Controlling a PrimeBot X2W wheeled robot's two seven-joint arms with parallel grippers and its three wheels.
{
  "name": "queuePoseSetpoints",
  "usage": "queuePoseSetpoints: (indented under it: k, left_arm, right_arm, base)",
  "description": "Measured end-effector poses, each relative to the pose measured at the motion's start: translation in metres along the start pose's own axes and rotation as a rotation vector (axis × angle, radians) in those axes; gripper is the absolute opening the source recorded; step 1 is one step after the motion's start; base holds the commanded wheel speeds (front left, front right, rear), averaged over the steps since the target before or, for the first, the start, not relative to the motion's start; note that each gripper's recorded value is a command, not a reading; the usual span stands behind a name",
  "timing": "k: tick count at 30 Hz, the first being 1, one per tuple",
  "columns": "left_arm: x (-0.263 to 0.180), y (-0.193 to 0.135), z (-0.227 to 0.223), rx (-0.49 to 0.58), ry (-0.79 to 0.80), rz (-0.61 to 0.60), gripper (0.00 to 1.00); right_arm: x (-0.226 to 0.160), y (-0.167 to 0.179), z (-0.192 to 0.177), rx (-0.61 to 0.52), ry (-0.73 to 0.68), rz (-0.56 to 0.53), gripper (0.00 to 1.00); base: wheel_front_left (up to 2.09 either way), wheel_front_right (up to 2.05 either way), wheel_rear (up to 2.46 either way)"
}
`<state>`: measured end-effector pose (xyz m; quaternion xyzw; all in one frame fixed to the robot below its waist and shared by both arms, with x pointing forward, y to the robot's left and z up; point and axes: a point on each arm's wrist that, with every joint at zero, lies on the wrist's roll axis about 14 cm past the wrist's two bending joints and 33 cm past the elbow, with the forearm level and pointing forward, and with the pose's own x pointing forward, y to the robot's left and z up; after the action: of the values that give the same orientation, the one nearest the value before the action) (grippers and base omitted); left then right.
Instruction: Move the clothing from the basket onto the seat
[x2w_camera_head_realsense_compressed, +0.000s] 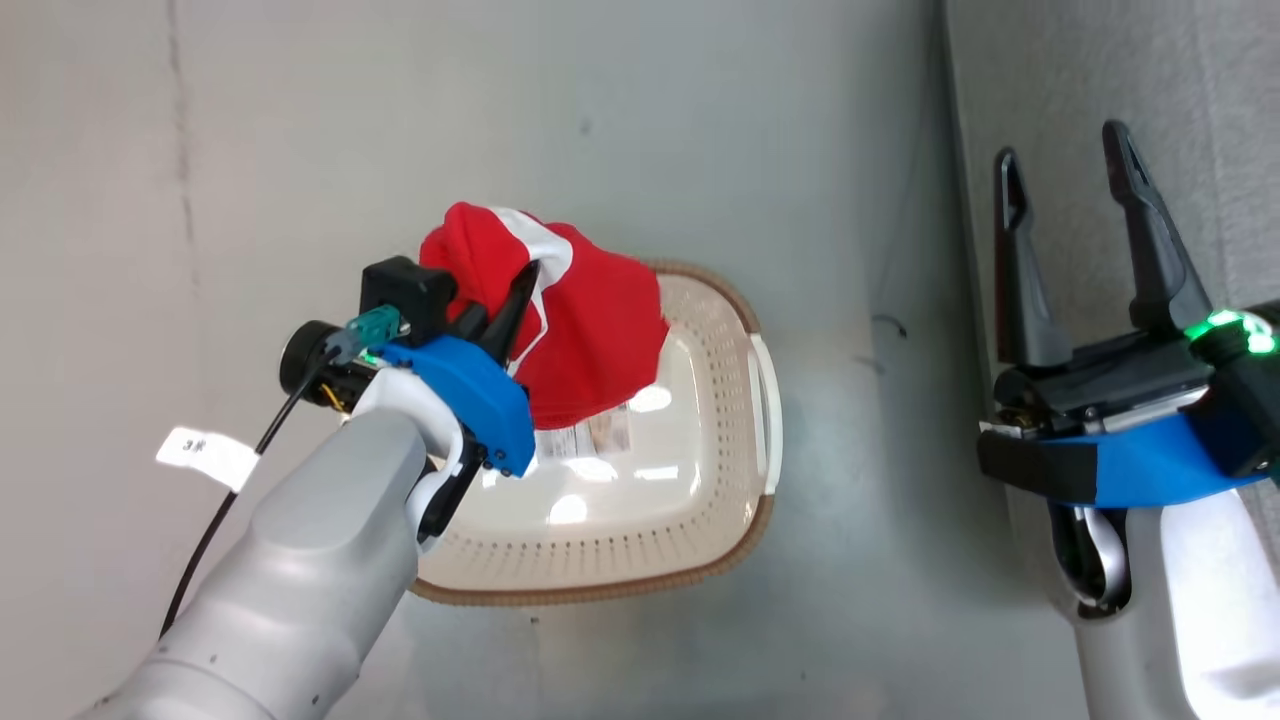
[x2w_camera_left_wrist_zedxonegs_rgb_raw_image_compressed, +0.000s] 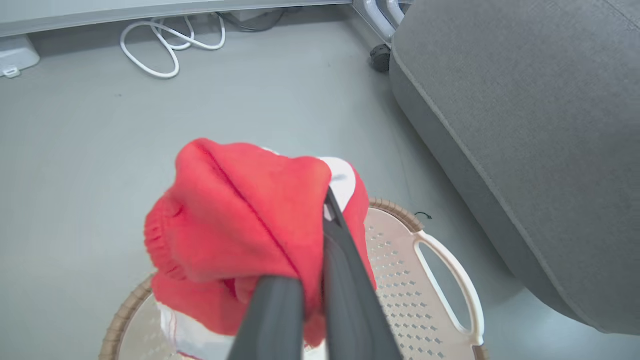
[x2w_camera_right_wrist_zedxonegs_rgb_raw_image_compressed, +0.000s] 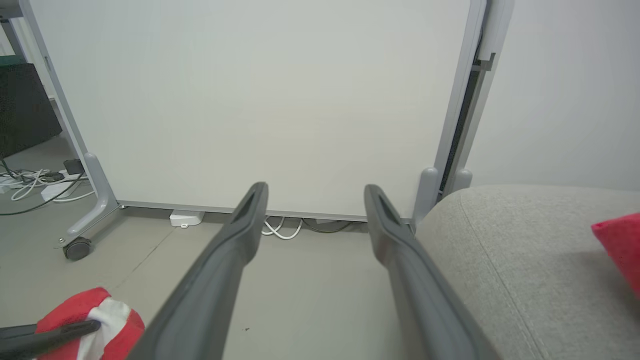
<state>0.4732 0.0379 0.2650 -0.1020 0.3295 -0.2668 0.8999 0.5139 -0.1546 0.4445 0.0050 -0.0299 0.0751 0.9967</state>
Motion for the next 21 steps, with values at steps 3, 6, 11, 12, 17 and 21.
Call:
queuePoseSetpoints:
  k: [3,6,11,12,17,21]
  left_arm:
    - [-0.015,-0.001,0.020,0.018,-0.063,0.017,0.00]
    - [-0.029,-0.004,0.042,0.045,-0.130,0.029,0.00]
    - [-0.052,-0.013,0.074,0.093,-0.232,0.038,0.00]
    - [-0.057,-0.015,0.081,0.102,-0.252,0.039,0.00]
    - [-0.079,-0.031,0.119,0.159,-0.370,0.026,0.00]
    - [-0.097,-0.047,0.152,0.222,-0.469,0.005,0.00]
  right_arm:
    - [-0.006,0.002,0.013,0.006,-0.016,0.000,1.00]
    - [-0.011,0.004,0.029,0.009,-0.044,0.002,1.00]
    - [-0.021,0.007,0.054,0.018,-0.084,0.003,1.00]
    - [-0.023,0.008,0.058,0.019,-0.090,0.004,1.00]
    - [-0.036,0.009,0.076,0.027,-0.121,0.000,1.00]
    - [-0.046,0.008,0.089,0.031,-0.142,-0.007,1.00]
  base:
    - [0.00,0.00,0.00]
    - [0.00,0.00,0.00]
    - [0.00,0.00,0.00]
    - [0.00,0.00,0.00]
    - [0.00,0.00,0.00]
    - [0.00,0.00,0.00]
